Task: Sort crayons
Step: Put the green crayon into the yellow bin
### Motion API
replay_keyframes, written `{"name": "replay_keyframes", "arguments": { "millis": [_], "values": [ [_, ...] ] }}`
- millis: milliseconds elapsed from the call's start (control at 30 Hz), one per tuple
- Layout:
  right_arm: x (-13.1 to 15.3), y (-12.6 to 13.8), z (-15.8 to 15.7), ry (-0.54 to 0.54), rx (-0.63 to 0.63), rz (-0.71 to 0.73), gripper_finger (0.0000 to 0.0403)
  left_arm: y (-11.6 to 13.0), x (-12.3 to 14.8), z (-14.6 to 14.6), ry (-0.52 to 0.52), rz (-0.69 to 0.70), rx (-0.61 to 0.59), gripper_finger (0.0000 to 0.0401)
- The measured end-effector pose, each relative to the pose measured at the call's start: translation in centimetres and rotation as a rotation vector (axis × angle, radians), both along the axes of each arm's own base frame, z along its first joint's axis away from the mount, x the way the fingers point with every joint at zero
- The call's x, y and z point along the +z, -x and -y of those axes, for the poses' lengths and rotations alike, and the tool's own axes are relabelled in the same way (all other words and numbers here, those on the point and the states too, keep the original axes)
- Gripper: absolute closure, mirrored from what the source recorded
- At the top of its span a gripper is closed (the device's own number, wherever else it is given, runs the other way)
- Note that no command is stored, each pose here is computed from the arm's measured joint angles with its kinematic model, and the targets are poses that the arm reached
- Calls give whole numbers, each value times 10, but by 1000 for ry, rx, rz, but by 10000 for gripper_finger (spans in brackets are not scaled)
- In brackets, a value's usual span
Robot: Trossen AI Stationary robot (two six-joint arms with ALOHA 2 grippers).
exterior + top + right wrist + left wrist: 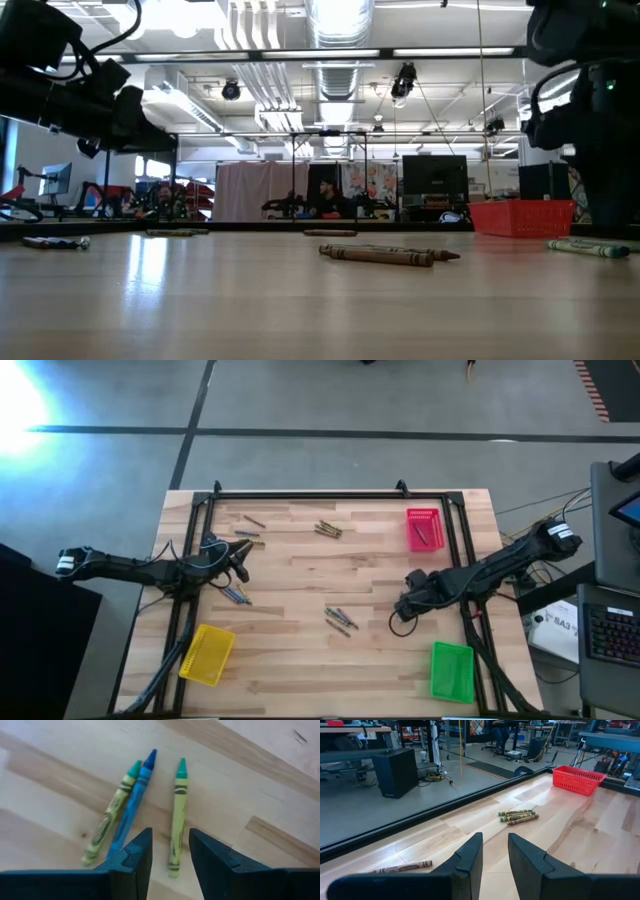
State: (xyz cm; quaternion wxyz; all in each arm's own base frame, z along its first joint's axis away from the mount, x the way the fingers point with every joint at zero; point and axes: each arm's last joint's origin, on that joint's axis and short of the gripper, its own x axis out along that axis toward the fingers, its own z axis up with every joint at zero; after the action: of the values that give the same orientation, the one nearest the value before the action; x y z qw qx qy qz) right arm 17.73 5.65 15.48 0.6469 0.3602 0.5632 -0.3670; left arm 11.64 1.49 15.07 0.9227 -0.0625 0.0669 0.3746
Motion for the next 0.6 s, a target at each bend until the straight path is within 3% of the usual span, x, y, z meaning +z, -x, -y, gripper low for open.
{"name": "replay_keyframes", "arguments": {
  "millis": [367,600],
  "values": [
    [-24,-8,-4,-14,114,-141,292,0,-1,0,2,-3,1,326],
    [-17,-7,-4,-23,198,-81,383,-1,2,0,6,23,-8,326]
  ]
}}
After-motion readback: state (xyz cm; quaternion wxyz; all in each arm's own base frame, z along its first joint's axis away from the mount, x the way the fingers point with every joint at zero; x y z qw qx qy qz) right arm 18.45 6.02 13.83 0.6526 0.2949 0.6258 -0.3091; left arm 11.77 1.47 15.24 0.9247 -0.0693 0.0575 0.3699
